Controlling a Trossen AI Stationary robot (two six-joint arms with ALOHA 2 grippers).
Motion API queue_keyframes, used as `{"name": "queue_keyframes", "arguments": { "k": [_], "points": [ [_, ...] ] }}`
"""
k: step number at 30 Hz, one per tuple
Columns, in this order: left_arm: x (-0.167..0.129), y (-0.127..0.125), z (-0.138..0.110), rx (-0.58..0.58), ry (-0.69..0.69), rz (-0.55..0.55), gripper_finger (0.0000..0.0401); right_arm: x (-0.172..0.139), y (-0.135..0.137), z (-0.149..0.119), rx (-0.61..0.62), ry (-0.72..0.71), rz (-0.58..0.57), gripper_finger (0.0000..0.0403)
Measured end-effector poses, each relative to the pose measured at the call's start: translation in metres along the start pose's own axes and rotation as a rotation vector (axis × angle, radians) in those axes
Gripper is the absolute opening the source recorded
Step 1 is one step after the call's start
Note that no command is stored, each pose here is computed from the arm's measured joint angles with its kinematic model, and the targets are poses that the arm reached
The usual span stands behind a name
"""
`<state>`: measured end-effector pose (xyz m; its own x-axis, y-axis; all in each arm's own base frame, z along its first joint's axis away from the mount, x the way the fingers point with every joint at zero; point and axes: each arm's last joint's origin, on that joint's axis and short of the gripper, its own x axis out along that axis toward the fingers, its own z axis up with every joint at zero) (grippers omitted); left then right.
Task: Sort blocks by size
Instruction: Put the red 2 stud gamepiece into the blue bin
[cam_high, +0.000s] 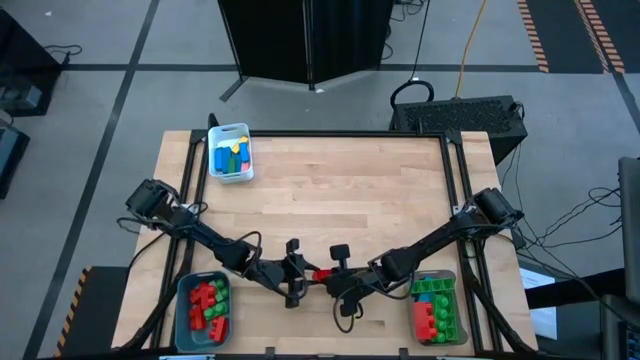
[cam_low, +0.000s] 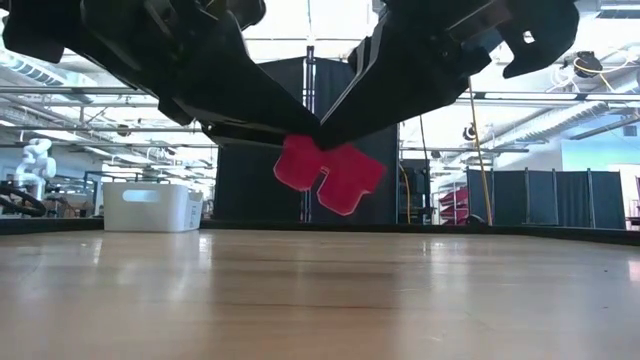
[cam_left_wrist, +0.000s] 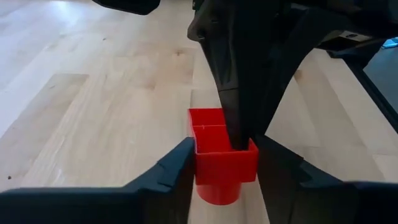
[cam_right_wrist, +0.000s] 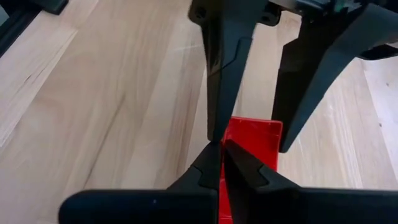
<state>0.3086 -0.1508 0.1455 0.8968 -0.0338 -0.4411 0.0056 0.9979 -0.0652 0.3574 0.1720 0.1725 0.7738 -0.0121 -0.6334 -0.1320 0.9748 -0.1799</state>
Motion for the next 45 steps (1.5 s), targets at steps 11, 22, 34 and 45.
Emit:
{"name": "queue_keyframes", "arguments": {
  "k": [11,22,34,45],
  "points": [
    [0.0,0.0,0.0,0.001,0.004,-0.005,0.0089,0.0,0.0,0.0,-0.001,0.002,0.004,0.0],
    [-0.011,0.003,0.011,0.002,-0.003,0.02,0.0086,-0.007,0.0,0.005,0.03,-0.018,-0.001,0.0043],
    [-0.062,0.011,0.035,-0.038,0.088,0.066,0.0088,-0.067,-0.008,0.02,0.101,-0.047,-0.228,0.0104],
    [-0.126,0.002,0.048,-0.194,0.128,0.028,0.009,-0.077,-0.017,0.016,0.181,0.004,-0.276,0.0105]
  ]
}}
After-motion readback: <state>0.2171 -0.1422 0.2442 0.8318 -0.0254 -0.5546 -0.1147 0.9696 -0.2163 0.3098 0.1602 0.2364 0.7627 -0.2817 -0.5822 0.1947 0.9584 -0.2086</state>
